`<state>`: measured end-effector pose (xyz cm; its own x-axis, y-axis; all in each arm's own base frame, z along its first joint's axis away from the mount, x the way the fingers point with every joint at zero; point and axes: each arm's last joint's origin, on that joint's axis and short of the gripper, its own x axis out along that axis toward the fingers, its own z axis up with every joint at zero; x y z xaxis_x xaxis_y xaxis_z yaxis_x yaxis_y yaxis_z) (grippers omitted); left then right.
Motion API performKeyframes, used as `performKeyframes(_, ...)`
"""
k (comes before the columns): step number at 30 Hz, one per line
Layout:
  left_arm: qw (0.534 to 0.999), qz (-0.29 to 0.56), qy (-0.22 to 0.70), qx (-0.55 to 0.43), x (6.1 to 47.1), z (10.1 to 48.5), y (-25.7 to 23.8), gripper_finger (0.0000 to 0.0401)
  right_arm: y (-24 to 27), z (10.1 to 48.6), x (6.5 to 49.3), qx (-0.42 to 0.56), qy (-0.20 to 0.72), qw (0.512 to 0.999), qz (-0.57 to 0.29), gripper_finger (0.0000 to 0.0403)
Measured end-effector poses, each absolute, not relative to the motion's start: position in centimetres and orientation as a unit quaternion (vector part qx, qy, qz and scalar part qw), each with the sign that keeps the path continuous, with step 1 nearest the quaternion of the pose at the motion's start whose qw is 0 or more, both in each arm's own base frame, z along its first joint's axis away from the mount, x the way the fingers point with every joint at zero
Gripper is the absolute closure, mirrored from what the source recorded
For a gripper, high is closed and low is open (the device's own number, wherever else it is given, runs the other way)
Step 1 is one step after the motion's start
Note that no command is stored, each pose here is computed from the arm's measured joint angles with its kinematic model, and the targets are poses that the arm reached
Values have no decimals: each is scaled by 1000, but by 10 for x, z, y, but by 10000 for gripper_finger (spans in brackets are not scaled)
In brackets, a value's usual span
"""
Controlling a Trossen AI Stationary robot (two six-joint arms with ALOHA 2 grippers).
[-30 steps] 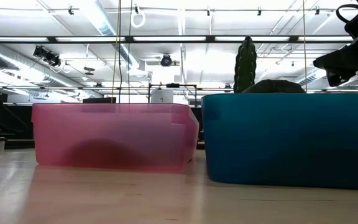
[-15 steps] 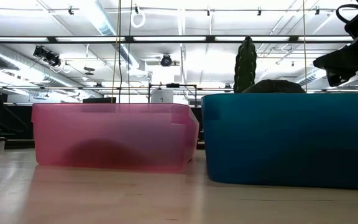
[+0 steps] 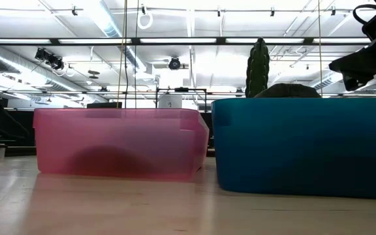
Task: Pick & Place hat
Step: Put the blue cap into the red bin
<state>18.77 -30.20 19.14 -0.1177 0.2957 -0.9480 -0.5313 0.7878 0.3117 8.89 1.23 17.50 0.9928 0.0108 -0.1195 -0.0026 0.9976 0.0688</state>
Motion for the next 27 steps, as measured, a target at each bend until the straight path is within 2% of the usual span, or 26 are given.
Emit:
performKeyframes(5,658,308,681,-95,185,172,-298,211,12,175,89,34,60,998,3,367)
performKeyframes(12,665,284,683,-100,185,171,-299,220,12,175,89,34,60,998,3,367)
performKeyframes(15,661,270,694,-90,185,171,-299,265,12,175,89,34,60,998,3,367)
performKeyframes(19,654,253,707,-86,185,172,-300,376,12,175,89,34,60,998,3,367)
performKeyframes(27,664,178,726,-28,187,201,-303,392,12,175,89,34,60,998,3,367)
